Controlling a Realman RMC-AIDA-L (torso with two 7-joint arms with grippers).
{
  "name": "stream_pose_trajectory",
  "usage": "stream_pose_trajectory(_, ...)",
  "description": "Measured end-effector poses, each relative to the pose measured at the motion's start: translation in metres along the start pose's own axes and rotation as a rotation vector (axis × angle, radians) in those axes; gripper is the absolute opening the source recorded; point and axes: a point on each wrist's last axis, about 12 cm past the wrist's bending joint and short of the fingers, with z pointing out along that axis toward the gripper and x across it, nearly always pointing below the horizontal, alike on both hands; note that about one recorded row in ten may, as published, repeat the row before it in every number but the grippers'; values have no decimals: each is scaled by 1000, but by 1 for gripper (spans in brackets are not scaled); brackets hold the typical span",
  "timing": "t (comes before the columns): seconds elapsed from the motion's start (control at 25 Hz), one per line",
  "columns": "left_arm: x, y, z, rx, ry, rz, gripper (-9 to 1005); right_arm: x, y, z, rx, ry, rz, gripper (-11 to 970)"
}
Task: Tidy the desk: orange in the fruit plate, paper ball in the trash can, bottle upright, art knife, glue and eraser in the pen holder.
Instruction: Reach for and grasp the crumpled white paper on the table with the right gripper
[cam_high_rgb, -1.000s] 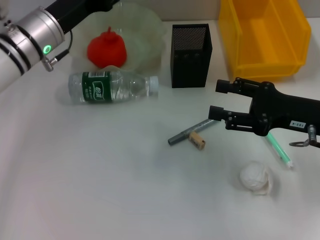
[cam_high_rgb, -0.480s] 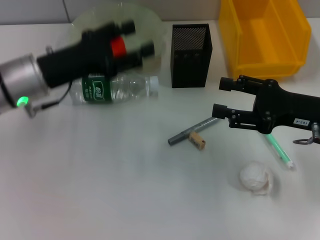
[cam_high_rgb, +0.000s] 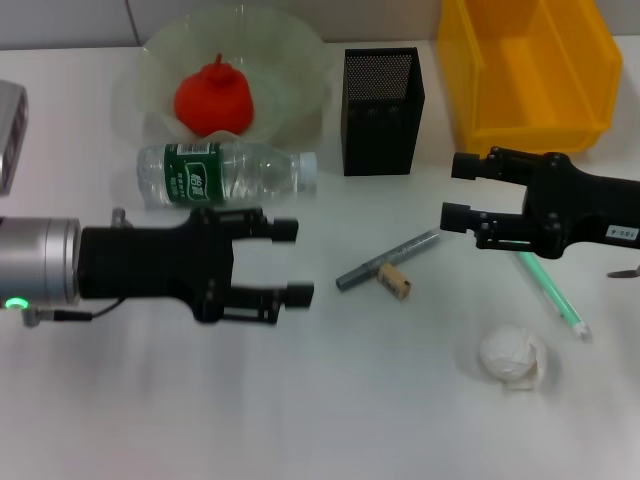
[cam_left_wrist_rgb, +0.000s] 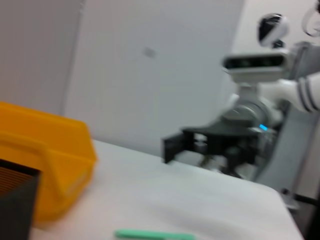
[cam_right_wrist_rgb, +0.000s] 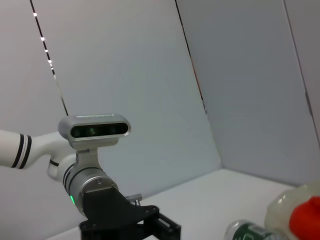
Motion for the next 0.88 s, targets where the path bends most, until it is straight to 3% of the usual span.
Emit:
stream_pose_trajectory(0.2,7,-8,-1,42,18,2,801,-23,-2,-7,-49,161,76,773)
stream_pose_trajectory(0.44,9,-10,1,44,14,16,801,-67,3,-5,-95,520,165,771)
stream_pose_trajectory(0.6,7,-8,4,38,11,28,801,-91,5,10,-79,769,186,771)
stream_pose_trajectory(0.88,5,-5,5,21,6,24,801,-97,9,47,-51,1066,107,771)
